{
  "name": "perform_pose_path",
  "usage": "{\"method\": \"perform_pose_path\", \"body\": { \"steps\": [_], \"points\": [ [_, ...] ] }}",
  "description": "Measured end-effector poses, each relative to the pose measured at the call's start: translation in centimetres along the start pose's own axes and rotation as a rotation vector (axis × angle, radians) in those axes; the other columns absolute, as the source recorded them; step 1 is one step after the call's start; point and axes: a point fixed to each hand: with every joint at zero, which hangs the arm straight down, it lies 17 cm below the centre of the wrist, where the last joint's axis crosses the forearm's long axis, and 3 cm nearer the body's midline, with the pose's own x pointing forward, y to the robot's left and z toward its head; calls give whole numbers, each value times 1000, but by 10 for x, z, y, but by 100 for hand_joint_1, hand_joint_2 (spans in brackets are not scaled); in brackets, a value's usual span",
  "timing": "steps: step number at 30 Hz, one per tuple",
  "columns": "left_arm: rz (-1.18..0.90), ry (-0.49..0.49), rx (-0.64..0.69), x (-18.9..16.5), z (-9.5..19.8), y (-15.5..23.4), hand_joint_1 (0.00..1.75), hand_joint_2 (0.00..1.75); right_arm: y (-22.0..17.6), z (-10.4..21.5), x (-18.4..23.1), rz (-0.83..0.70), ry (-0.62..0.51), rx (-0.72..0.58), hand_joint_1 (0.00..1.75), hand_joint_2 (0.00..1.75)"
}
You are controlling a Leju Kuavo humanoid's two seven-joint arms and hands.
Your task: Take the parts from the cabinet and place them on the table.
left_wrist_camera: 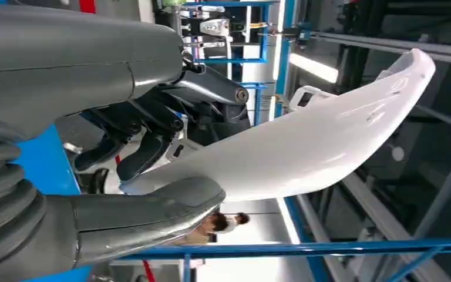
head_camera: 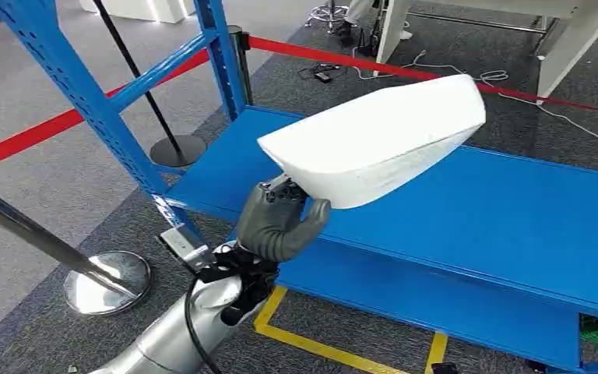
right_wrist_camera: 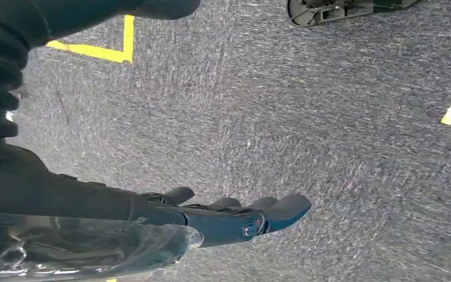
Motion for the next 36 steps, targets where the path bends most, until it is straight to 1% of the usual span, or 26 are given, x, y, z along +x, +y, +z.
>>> {"method": "perform_pose_path", "body": {
  "steps": [2, 4, 5, 8, 13, 15, 22, 29, 36],
  "points": [
    [1, -2, -1, 1, 0, 0, 162, 175, 0, 0, 0, -1, 1, 0, 0, 175],
    [35, -12, -4, 7, 11, -4, 162, 175, 0, 0, -1, -9, 5, -1, 0, 175],
    [53, -22, -16, 13, 22, -8, 162, 175, 0, 0, 2, -11, -18, 3, 0, 175],
    [61, -46, -37, 20, 30, -15, 162, 175, 4, 1, 13, -7, -83, 22, 0, 175],
    [41, -83, -64, 30, 36, -23, 162, 175, 10, 6, 36, 32, -227, 53, 0, 175],
    [25, -88, -73, 33, 38, -26, 162, 175, 15, 8, 42, 35, -260, 78, 0, 175],
    [14, -99, -104, 39, 40, -31, 162, 175, 23, 11, 43, 30, -269, 122, 0, 175],
    [4, -108, -125, 44, 41, -37, 162, 175, 23, 11, 46, 51, -285, 117, 0, 175],
    [1, -111, -120, 45, 43, -36, 162, 175, 21, 9, 38, 61, -241, 107, 0, 175]
  ]
}}
